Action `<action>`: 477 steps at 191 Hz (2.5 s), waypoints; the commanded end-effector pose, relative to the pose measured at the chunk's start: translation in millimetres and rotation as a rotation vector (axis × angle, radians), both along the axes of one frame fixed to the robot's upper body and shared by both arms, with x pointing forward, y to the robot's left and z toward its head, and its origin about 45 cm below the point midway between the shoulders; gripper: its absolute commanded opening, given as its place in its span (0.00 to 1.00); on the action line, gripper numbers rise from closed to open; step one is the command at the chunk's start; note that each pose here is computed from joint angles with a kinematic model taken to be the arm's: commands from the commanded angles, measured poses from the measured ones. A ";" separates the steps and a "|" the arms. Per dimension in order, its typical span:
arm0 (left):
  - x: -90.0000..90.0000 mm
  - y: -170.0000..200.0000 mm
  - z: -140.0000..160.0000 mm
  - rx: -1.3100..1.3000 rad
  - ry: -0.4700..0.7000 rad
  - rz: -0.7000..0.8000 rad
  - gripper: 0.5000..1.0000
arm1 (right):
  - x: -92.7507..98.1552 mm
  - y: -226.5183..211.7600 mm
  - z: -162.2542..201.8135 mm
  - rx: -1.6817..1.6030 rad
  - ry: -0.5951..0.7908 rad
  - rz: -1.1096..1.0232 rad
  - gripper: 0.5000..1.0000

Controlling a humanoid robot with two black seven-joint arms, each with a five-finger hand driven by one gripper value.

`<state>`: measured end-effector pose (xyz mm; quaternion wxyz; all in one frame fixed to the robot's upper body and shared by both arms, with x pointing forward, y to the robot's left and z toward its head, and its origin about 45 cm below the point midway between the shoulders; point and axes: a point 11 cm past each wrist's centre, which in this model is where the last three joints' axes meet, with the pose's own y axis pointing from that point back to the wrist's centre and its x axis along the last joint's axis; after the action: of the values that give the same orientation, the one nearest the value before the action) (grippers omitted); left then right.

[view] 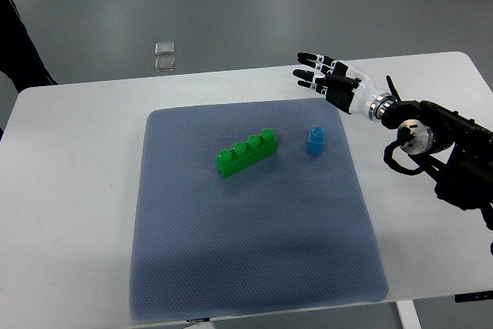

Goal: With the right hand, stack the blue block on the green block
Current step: 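Move the right hand toward the small blue block, then lower the right hand over the blue block, fingers open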

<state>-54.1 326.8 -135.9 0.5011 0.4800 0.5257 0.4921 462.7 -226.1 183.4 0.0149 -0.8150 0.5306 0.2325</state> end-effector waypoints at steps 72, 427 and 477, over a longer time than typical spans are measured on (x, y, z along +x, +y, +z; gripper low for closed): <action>0.8 0.0 0.0 0.000 -0.001 -0.002 1.00 | 1.8 0.9 3.5 -0.007 -0.009 0.000 0.84; 1.6 0.0 -0.1 0.000 -0.002 -0.004 1.00 | -13.7 -3.8 25.3 -1.366 -0.686 0.789 0.83; 0.8 0.0 0.0 0.000 -0.001 -0.002 1.00 | -14.8 0.6 21.5 -1.403 -0.723 0.796 0.79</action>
<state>-52.5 326.8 -136.0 0.5025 0.4801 0.5245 0.4919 448.0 -226.0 205.3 -0.4036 -0.7852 0.1914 -0.4287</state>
